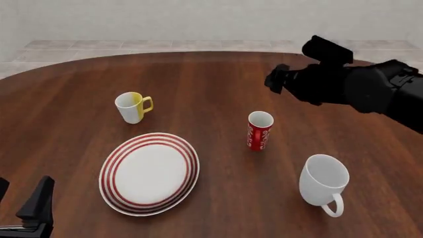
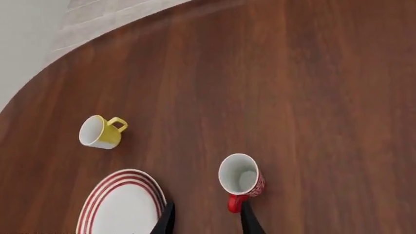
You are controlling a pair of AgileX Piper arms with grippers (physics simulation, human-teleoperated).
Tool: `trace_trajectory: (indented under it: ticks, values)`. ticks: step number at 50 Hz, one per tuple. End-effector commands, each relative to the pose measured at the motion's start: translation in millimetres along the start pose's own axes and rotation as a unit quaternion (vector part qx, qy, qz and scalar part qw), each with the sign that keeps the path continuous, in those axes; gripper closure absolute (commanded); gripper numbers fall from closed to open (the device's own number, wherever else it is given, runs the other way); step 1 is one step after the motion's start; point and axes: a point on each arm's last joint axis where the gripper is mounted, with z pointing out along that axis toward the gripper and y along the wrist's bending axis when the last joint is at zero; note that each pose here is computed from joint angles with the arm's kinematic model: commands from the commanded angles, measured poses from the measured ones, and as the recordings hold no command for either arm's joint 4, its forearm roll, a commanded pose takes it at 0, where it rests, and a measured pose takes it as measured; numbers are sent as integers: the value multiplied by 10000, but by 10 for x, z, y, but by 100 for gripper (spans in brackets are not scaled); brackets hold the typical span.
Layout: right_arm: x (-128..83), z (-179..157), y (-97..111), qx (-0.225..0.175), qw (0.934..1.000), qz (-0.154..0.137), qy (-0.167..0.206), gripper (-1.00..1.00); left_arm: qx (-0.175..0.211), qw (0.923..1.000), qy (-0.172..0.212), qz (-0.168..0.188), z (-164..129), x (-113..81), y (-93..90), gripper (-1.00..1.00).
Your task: Pick up the red mug and put it on the plate
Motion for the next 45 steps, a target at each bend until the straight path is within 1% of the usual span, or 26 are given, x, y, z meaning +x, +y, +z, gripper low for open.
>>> trace_trajectory:
  ticks: [1, 2, 6, 12, 14, 16, 18, 20, 21, 22, 26, 32, 33, 34, 35, 36, 37, 38, 39, 40, 41, 42, 43, 44, 45]
  values:
    - [184, 262, -51, 129, 9991, 211, 342, -100, -4, 10000, -16, -28, -1, -16, 0, -100]
    - [187, 280, -62, 148, 9990, 220, 356, -100, -2, 10000, -16, -28, -1, -18, 0, -100]
    - [238, 410, -154, 302, 9976, 410, 474, -100, -3, 10000, -19, -34, -1, -15, 0, -100]
    - [232, 537, -116, 318, 9970, 410, 580, -100, -11, 10000, -26, -40, 0, 3, 1, -100]
    - [290, 657, -78, 339, 9957, 426, 748, -100, -24, 10000, -29, -45, 1, 4, 3, -100]
    - [274, 666, -107, 364, 9958, 428, 720, -100, -25, 10000, -32, -45, -1, -13, 2, -100]
    - [278, 687, -87, 355, 9955, 470, 738, -100, -24, 10000, -33, -46, 0, -9, 2, -100]
    - [274, 701, -118, 394, 9950, 543, 734, -100, -26, 10000, -34, -49, 0, -7, 3, -100]
    - [306, 752, -94, 393, 9943, 595, 796, -100, -26, 10000, -34, -50, 0, -6, 3, -100]
    - [330, 782, -111, 431, 9934, 661, 837, -100, -25, 10000, -33, -51, 0, -7, 3, -100]
    - [352, 835, -118, 437, 9931, 674, 854, -100, -28, 10000, -39, -57, 0, -8, 3, -100]
    - [484, 947, -132, 493, 9906, 791, 1005, -100, -46, 10000, -51, -70, -1, -26, 4, -100]
    - [564, 990, -126, 525, 9885, 892, 1105, -100, -48, 9999, -55, -72, -2, -30, 4, -100]
    - [582, 996, -159, 554, 9882, 899, 1113, -100, -47, 9999, -56, -73, -2, -28, 4, -100]
    - [633, 1027, -131, 549, 9872, 928, 1179, -100, -45, 9999, -55, -74, -1, -24, 4, -100]
    - [684, 1050, -149, 595, 9855, 987, 1245, -100, -43, 9999, -55, -76, -1, -18, 4, -100]
    - [719, 1060, -177, 630, 9848, 985, 1283, -100, -37, 9999, -56, -76, -1, -23, 3, -100]
    - [745, 1042, -239, 694, 9837, 1036, 1296, -100, -30, 10000, -57, -73, -1, -19, 3, -100]
    - [746, 1042, -239, 694, 9837, 1036, 1296, -100, -30, 10000, -57, -73, -1, -19, 3, -100]
    - [779, 1052, -285, 767, 9818, 1094, 1347, -100, -29, 9999, -61, -76, -1, -26, 3, -100]
    - [775, 1041, -342, 812, 9815, 1121, 1323, -100, -31, 9999, -63, -78, -1, -24, 3, -100]
    - [775, 1040, -343, 812, 9815, 1121, 1323, -100, -33, 9999, -66, -79, 0, -13, 3, -100]
    - [808, 1020, -427, 924, 9784, 1265, 1349, -100, -31, 9999, -70, -78, -1, -17, 3, -100]
    - [848, 1028, -412, 926, 9772, 1315, 1387, -100, -31, 9999, -75, -74, -1, -30, 3, -100]
    - [841, 989, -455, 950, 9775, 1306, 1360, -100, -36, 9999, -79, -78, -3, -56, 2, -100]
